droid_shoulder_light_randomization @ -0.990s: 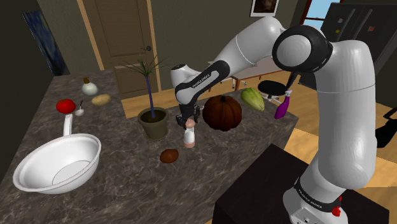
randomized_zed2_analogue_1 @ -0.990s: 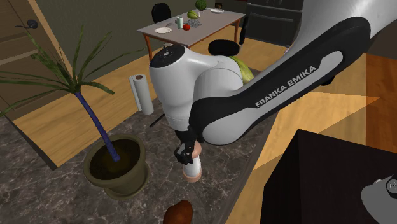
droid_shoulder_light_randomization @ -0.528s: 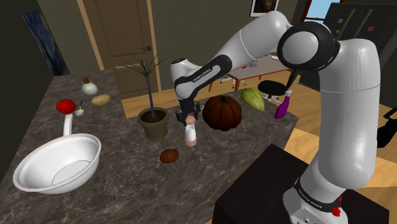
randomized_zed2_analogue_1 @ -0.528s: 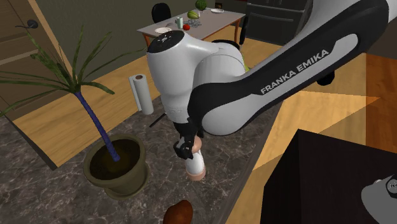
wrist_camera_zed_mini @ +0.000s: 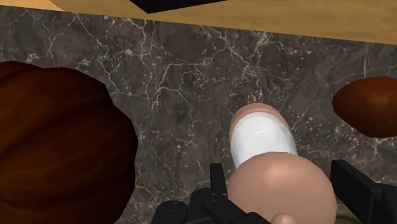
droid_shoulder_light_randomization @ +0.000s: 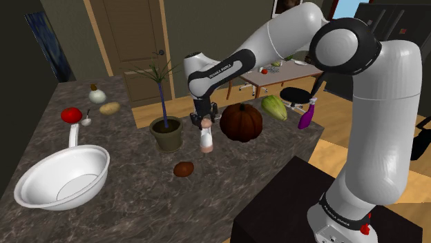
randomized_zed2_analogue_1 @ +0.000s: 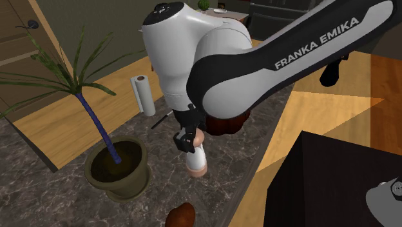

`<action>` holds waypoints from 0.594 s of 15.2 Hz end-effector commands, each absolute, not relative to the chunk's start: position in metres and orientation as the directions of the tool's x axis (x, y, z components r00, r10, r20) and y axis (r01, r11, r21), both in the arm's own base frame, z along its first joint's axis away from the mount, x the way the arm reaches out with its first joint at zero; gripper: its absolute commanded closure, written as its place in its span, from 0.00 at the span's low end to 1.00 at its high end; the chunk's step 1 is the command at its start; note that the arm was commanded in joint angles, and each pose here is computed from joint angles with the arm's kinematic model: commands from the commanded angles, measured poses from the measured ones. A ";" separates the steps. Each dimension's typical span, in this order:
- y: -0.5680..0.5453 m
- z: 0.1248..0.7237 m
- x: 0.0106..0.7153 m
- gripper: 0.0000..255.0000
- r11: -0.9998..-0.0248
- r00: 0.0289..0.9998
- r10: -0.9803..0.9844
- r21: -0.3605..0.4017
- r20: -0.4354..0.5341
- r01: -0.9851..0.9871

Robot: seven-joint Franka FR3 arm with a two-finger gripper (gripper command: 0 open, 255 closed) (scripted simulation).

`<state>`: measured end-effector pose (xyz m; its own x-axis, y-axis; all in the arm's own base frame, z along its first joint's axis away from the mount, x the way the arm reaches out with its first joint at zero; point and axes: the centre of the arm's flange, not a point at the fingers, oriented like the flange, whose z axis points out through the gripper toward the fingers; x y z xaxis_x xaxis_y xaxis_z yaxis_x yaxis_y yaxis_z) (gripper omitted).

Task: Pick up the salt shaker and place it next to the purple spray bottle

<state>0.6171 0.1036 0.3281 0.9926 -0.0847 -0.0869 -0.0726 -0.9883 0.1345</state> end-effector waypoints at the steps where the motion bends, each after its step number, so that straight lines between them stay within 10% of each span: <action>1: 0.104 0.338 0.616 1.00 -0.988 0.993 -0.085 0.135 -0.087 -0.073; 9: 0.104 0.381 0.616 1.00 -0.988 0.993 -0.085 0.135 -0.087 -0.073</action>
<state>0.6163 0.1029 0.3753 0.9926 -0.0847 -0.0871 -0.0725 -0.9883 0.1345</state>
